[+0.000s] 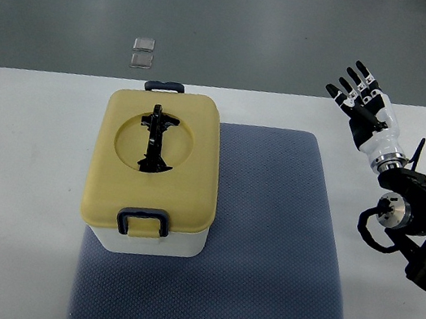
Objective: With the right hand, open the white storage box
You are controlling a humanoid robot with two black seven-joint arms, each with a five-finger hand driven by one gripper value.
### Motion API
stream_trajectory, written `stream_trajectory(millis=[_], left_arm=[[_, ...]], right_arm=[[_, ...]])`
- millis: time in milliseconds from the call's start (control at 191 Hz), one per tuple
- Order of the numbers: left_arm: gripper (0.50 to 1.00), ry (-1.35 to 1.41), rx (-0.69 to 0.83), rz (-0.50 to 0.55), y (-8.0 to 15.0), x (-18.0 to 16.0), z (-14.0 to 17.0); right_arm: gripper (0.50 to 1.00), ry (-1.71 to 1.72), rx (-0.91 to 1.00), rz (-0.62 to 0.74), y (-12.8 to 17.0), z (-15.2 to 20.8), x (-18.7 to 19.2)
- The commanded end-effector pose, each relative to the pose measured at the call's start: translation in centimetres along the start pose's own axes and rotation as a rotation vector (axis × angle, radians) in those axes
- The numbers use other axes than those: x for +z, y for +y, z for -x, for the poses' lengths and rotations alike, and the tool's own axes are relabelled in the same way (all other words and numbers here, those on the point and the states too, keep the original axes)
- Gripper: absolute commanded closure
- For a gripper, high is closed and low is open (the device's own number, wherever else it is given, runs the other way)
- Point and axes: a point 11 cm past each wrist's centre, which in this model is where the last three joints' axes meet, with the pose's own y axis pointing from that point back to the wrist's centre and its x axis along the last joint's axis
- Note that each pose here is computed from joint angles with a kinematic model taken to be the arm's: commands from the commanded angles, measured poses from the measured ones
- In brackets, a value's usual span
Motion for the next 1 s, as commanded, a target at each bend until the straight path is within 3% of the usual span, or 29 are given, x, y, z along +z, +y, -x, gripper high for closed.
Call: stream_trajectory(millis=[0,997], left_arm=[[0.500,0.000,0.002,-0.001,0.00,-0.07,-0.06],[0.500,-0.002,-0.003,0.005,0.02,0.29,0.14]], right_arm=[[0.570,0.000,0.000,0.000,0.01,0.01,0.02],[0.570,0.008,-0.003,-0.008,-0.22,-0.01,-0.43]])
